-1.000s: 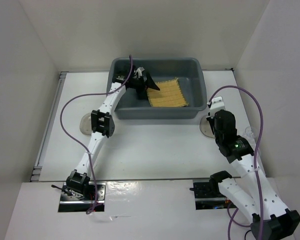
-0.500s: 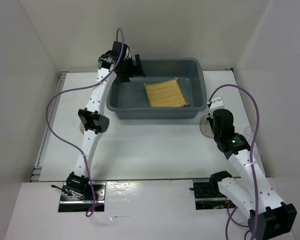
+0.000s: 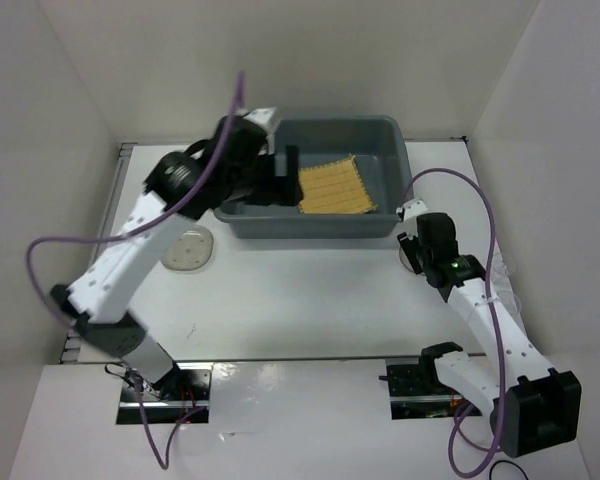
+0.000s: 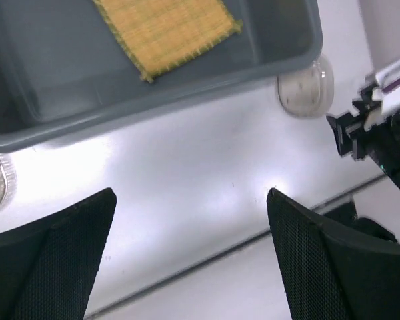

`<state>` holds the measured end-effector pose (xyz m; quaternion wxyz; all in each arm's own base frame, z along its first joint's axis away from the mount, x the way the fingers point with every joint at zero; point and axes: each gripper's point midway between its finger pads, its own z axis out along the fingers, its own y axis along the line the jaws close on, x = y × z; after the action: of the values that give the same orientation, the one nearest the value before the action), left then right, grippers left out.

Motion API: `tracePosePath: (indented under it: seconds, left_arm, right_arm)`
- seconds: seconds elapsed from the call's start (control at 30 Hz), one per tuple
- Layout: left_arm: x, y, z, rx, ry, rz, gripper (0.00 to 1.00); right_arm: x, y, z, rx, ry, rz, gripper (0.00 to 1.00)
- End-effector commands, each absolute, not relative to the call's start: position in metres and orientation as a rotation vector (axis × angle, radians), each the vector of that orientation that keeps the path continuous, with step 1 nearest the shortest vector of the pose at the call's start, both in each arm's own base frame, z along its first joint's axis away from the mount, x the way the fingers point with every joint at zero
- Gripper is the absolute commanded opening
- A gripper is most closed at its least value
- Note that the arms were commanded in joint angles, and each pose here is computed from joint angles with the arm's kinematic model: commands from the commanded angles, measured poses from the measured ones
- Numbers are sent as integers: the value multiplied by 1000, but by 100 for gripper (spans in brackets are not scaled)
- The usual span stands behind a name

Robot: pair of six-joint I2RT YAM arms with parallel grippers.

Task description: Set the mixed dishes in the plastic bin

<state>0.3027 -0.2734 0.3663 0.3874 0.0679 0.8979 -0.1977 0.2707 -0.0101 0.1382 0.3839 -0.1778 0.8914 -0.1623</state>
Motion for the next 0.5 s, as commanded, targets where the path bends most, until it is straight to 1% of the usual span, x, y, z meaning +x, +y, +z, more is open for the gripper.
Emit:
tracePosePath:
  seconds: [0.0, 0.07, 0.1, 0.2, 0.23, 0.3, 0.37, 0.47]
  left_arm:
    - [282, -215, 358, 0, 2214, -526, 100]
    - [267, -192, 354, -32, 2185, -551, 100]
    - [253, -178, 346, -44, 2194, -538, 100]
    - [224, -165, 323, -3, 2269, -540, 100]
    - [216, -160, 302, 1, 2318, -510, 100]
    - [197, -147, 298, -15, 2301, -527, 100]
    - [181, -137, 289, -47, 2293, -549, 100]
    - [174, -125, 278, -75, 2294, -514, 100]
  right_arm:
    - [276, -5, 137, -609, 2251, -408, 55]
    - [271, -7, 122, -714, 2275, -429, 55]
    - [270, -7, 117, -826, 2268, -459, 55]
    - [261, -12, 100, -1019, 2256, -504, 55]
    - [256, -16, 92, -1067, 2265, -525, 55]
    - [252, -19, 88, -1173, 2245, -554, 55]
    - [249, -18, 86, -1199, 2234, -555, 55]
    - [255, -9, 86, -1234, 2197, -530, 57]
